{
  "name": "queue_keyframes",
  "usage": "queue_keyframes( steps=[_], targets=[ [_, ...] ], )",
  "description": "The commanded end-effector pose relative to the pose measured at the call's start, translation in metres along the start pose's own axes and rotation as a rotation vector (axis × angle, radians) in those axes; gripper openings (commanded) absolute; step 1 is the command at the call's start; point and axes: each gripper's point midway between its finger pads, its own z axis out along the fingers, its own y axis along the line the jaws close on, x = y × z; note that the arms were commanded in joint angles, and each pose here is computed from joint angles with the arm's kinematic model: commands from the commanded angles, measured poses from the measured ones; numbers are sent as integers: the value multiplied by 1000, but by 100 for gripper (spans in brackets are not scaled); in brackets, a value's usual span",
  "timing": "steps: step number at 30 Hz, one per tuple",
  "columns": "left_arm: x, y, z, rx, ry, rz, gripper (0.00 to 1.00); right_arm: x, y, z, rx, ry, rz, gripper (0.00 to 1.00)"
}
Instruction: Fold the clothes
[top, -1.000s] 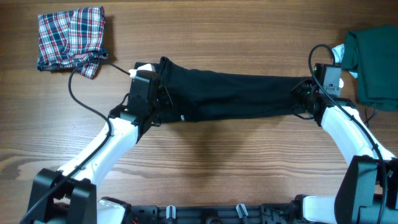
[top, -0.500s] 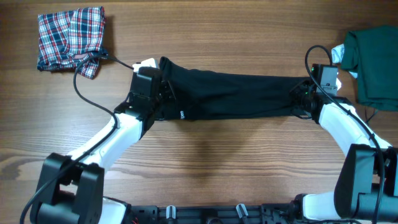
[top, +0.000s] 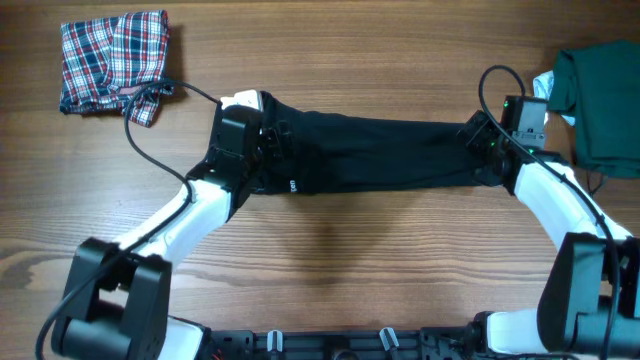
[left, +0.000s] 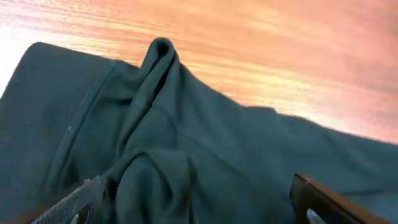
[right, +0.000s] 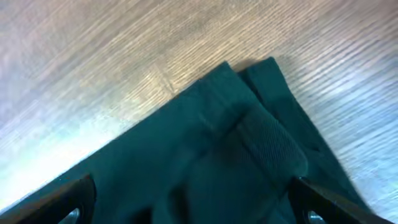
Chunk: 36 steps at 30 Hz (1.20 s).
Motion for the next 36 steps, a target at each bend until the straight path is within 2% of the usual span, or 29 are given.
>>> queue_keyframes(
  steps=[1,3,5,9,11,12,13,14,16,17,19,22,30,36],
  targets=[
    [-47,-16,-41,48,-141,65,96,-53,23,-51,-52,-149,-149,100],
    [-63,-23,-62,67,-199,99,96,-67,28,-75,-65,-189,-196,100],
    [-67,-24,-80,74,-215,104,95,-64,40,-91,-138,-169,-228,100],
    [-27,-16,-78,34,-55,98,94,-9,84,-96,-451,37,-429,99],
    [-8,-13,-68,17,19,66,94,13,86,-86,-472,126,-443,93],
    [-1,-12,-64,18,50,67,88,20,86,-79,-468,158,-444,86],
    [7,-12,-58,23,81,67,83,29,86,-71,-460,196,-445,62],
    [17,-11,-50,26,122,61,66,45,85,-58,-439,269,-421,28],
    [21,-11,-47,25,140,41,54,55,80,-47,-396,312,-400,20],
    [24,-13,-46,41,151,34,39,57,76,-40,-367,324,-389,17],
    [30,-28,-49,125,189,29,17,61,67,-30,-305,343,-355,15],
    [39,-38,-47,188,232,31,4,62,54,-20,-228,351,-345,11],
    [66,-43,-4,248,308,23,4,64,35,7,-126,354,-349,8],
    [83,-31,11,210,356,11,4,50,-6,18,84,308,-288,9]
  ],
)
